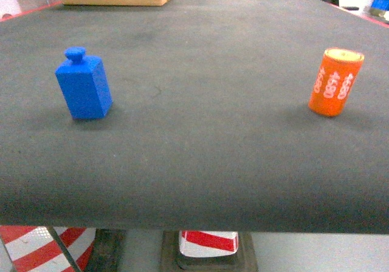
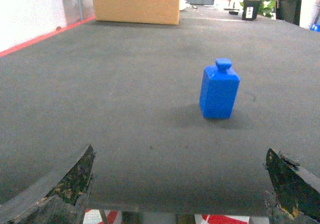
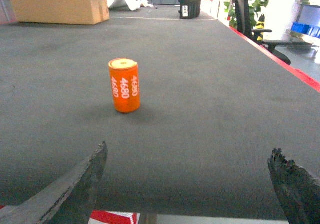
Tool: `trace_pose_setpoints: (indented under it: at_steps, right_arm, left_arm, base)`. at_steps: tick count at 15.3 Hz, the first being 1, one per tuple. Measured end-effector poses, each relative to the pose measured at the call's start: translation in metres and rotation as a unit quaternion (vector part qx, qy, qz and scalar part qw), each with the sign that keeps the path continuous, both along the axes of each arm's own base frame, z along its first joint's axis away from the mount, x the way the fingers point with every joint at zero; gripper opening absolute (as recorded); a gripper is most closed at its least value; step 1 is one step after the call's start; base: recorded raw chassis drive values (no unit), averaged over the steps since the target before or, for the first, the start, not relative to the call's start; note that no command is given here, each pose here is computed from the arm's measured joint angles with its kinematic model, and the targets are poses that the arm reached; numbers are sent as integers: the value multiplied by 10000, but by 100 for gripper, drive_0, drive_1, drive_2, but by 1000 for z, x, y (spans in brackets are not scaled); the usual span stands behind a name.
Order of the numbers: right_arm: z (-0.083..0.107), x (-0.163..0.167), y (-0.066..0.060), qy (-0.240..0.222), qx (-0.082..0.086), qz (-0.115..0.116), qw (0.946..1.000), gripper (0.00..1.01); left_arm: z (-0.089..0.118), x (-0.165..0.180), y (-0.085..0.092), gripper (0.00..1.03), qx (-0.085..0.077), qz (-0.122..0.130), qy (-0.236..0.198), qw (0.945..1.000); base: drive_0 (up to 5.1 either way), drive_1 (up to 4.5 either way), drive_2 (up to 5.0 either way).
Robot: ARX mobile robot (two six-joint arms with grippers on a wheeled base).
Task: Sort blue parts and orange caps into right shelf containers
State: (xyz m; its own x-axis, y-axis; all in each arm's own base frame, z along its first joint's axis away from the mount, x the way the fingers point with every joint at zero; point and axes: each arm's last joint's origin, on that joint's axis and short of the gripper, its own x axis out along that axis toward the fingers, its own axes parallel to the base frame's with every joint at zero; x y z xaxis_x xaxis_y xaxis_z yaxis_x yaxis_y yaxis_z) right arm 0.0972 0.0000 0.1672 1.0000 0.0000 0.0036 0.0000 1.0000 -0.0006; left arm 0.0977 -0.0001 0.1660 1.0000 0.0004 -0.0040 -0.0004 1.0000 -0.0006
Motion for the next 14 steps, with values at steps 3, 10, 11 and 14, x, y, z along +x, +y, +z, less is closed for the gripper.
trace_pose_setpoints:
  at_steps: [3, 10, 11, 14]
  right_arm:
    - [0, 0, 0, 8, 4, 2, 10000, 98]
    - [0, 0, 0, 11, 4, 0, 10000, 98]
    - [0, 0, 0, -2, 4, 0, 10000, 98]
    - [0, 0, 0, 6, 4, 0, 10000, 98]
  left_arm:
    - [0, 0, 0, 98, 6, -6, 2, 10000]
    - [0, 0, 0, 98, 4, -6, 21, 10000]
    - [0, 0, 0, 98, 4, -2, -21, 10000]
    - [0, 0, 0, 98, 4, -4, 0, 10000]
  base:
    - [0, 0, 0]
    - [0, 0, 0]
    - [0, 0, 0]
    - [0, 0, 0]
